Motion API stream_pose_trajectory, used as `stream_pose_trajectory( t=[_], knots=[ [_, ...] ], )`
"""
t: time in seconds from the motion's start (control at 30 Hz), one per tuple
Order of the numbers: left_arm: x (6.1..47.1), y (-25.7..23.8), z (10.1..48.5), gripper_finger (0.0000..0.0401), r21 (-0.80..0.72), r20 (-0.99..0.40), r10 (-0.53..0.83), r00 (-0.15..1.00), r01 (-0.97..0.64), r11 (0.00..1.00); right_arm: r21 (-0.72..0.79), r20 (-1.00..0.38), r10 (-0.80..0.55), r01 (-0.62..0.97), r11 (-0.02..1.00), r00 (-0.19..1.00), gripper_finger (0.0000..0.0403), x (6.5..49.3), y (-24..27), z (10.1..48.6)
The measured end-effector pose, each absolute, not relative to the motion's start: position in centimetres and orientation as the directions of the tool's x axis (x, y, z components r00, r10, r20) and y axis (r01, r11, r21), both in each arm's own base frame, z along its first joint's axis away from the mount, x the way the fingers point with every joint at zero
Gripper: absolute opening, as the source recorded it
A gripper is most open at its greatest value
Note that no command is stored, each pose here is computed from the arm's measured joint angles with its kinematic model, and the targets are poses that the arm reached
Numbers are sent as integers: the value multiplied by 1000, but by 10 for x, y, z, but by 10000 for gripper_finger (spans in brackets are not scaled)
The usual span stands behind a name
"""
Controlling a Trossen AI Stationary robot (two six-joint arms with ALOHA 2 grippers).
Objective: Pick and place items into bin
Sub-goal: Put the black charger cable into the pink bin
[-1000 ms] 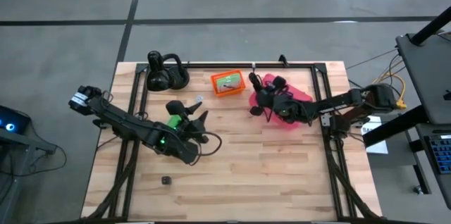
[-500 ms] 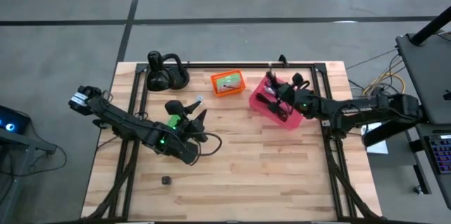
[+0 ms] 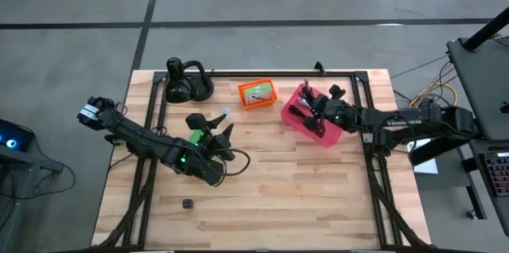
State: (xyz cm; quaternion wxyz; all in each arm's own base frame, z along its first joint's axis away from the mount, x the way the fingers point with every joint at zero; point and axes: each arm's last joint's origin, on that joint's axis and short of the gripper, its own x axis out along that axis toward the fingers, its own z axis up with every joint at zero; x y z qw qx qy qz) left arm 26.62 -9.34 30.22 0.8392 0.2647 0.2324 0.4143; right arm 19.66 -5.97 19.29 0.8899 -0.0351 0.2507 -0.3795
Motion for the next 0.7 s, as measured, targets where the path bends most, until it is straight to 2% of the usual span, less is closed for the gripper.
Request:
stream_pose_trajectory(
  t=[0.27, 0.47, 0.7],
  knots=[
    [266, -93, 302, 173, 638, -171, 818, 549, -571, 517, -253, -523, -680, 669, 699, 514, 26, 203, -61, 187],
    [266, -93, 302, 173, 638, -171, 818, 549, -571, 516, -268, -575, -710, 726, 633, 407, 28, 207, -61, 186],
    [266, -94, 302, 173, 639, -171, 818, 549, -570, 516, -336, -614, -719, 718, 610, 324, 30, 215, -47, 181]
  ],
)
